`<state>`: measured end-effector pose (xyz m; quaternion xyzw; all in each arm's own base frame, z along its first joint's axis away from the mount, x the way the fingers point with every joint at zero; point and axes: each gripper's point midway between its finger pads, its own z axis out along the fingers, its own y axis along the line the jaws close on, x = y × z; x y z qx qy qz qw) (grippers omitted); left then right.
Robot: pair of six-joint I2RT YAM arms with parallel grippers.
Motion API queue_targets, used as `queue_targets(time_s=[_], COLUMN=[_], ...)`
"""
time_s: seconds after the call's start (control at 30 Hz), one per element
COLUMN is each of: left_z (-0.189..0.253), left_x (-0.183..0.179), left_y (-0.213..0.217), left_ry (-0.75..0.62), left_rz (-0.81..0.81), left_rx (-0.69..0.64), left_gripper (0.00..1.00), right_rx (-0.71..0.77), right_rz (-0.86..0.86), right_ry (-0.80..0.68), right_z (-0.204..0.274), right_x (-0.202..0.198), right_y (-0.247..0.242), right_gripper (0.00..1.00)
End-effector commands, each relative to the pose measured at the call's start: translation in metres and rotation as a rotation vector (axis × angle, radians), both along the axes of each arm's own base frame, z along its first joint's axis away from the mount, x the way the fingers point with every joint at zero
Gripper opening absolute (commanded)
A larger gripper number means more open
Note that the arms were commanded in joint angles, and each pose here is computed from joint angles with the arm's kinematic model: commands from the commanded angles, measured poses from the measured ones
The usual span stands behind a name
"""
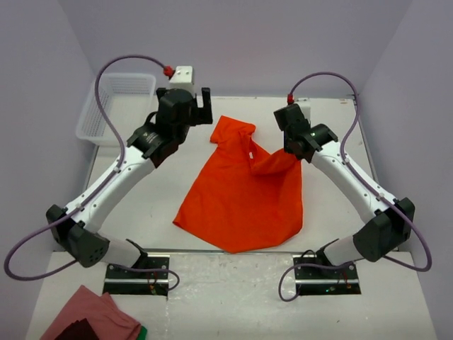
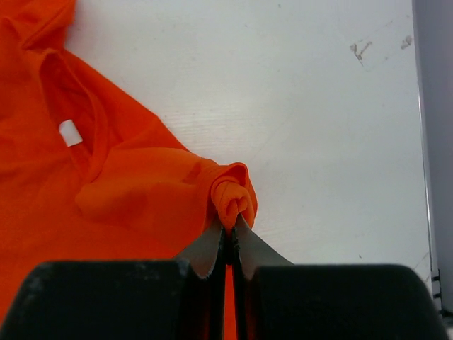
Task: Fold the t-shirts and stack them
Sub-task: Flatten out the tshirt
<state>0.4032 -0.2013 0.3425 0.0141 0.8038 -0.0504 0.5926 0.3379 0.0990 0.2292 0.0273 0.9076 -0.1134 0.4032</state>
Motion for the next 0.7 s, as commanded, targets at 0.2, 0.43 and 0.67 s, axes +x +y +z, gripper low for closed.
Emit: queue_targets(time_s=[0.2, 0.43, 0.67], left_z=[-0.192, -0.224, -0.24], left_x=[-0.067, -0.106, -0.153], left_y=[0.032, 0.044, 0.037], left_ry=[0.436, 0.536, 0.646], left_rz=[-0.009, -0.015, -0.102], left_rx=[-0.035, -0.114, -0.212], left_gripper=[0.75, 0.64, 0.49], right_rx=[0.021, 0.055, 0.162], right_rz=[-0.193, -0.291, -0.268], right_ry=[0.011, 0.08, 0.057], right_z=[-0.017, -0.053, -0.054], right_x=[0.035, 0.041, 0.053], right_y=[-0.051, -0.089, -0.089], right_gripper=[0.0, 0.0, 0.99])
